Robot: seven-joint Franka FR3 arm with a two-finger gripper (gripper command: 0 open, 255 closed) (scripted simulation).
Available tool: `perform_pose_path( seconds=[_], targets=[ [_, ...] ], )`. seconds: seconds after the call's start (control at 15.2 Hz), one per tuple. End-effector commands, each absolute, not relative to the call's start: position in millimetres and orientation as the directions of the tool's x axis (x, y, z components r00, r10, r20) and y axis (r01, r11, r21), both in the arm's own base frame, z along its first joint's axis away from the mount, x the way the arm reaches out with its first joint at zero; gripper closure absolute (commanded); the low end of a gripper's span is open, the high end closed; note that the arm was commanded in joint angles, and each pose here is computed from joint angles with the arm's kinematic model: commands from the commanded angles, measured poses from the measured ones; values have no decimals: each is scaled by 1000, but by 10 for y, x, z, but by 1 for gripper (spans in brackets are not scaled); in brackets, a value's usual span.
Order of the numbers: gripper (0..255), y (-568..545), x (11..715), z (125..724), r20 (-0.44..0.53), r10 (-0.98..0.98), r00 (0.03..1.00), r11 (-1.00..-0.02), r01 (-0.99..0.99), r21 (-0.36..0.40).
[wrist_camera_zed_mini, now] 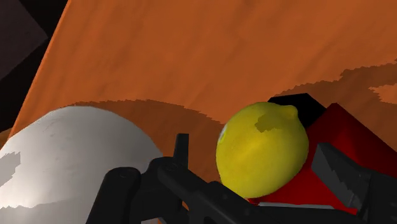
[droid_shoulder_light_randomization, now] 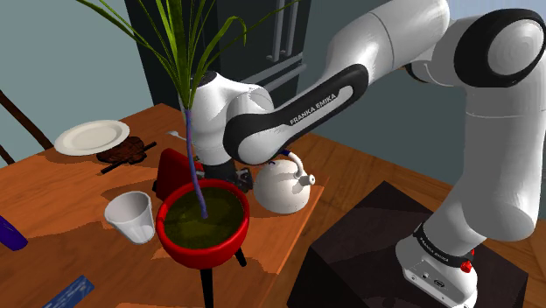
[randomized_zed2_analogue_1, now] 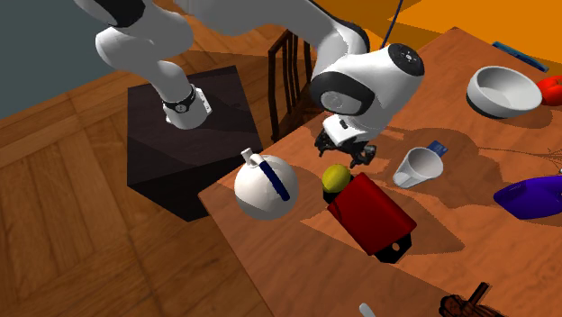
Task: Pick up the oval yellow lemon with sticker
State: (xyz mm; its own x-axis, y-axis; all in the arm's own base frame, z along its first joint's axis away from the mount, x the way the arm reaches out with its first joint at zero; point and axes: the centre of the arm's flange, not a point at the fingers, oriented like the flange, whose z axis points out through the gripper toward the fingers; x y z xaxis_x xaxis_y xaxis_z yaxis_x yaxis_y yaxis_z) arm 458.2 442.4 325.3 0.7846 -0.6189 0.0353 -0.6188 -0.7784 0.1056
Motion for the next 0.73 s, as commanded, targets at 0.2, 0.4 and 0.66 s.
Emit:
perform_pose_path(
  seconds=[0.2, 0.4, 0.66],
  targets=[
    [0, 4644, 4713, 2901, 36, -646, 762, -755, -646, 113],
    [0, 4644, 4713, 2743, 36, -646, 762, -755, -646, 113],
    [0, 4645, 4713, 2659, 36, -646, 762, -755, -646, 113]
  ],
)
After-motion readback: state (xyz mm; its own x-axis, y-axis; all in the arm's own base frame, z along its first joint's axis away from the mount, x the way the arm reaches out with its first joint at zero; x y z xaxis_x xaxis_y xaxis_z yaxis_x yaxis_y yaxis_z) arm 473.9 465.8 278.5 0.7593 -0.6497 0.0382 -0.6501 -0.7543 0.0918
